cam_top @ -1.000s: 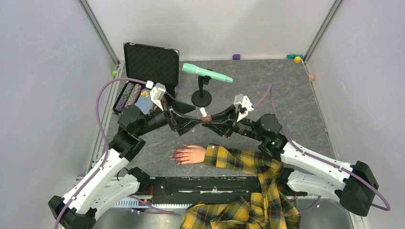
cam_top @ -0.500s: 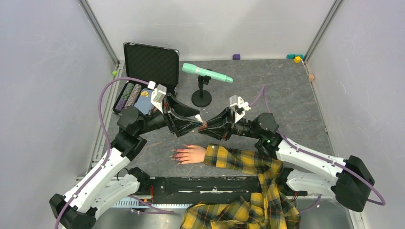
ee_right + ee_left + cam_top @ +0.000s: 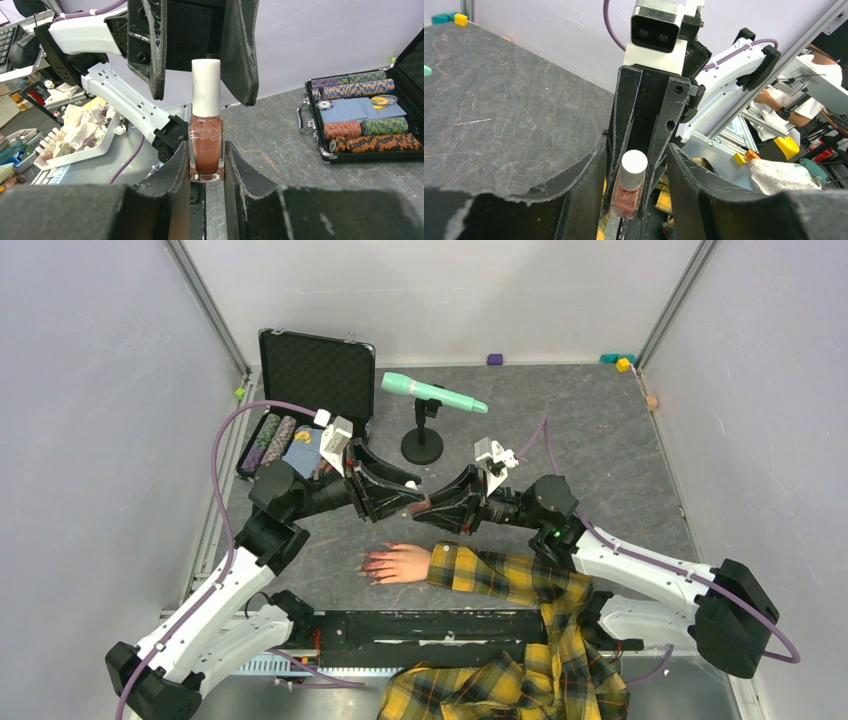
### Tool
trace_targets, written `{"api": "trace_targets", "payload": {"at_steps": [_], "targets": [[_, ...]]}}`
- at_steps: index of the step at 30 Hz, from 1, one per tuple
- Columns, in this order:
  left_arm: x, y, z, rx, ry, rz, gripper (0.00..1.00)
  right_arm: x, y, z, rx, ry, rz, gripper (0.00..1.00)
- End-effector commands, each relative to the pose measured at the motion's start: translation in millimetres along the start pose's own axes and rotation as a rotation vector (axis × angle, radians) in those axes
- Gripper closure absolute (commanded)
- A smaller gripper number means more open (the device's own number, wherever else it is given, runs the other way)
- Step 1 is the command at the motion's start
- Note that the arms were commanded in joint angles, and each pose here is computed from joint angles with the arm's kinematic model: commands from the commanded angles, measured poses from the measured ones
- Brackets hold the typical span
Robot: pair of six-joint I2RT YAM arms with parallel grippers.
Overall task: Paint the nails
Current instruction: Unscrew the nail polish bottle.
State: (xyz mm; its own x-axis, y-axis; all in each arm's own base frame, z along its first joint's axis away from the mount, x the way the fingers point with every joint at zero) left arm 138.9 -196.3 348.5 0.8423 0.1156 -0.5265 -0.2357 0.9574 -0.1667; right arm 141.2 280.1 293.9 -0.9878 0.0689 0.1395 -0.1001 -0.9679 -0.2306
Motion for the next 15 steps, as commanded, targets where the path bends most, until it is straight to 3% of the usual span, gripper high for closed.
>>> {"api": "trace_targets", "payload": {"at_steps": [1, 8, 15], "targets": [[-7, 0, 5, -0.016, -0.008, -0.037, 0.49, 1, -6, 22, -0.078, 0.03, 0.022, 1.0], [-5, 0, 5, -0.025, -0.007, -0.026, 0.76, -1, -7, 22, -0.073, 0.025, 0.016, 1.0], [-3, 0, 5, -0.028, -0.002, -0.011, 0.97, -10, -7, 19, -0.057, 0.029, -0.058, 1.0]]}}
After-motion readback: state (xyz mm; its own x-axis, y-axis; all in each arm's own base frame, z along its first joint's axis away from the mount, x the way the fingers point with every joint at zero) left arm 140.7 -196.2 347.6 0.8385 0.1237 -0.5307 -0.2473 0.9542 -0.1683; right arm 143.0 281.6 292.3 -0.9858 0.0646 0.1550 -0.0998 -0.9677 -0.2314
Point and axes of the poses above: each gripper's point midway between its finger pads, its own y axis back along the fingers, its own x axis along the line the jaws close on, z = x × y, the point moved 7 cm from there along y, back along the fingers, and after that the axes turned 7 degrees about y, right-handed, at the moved point
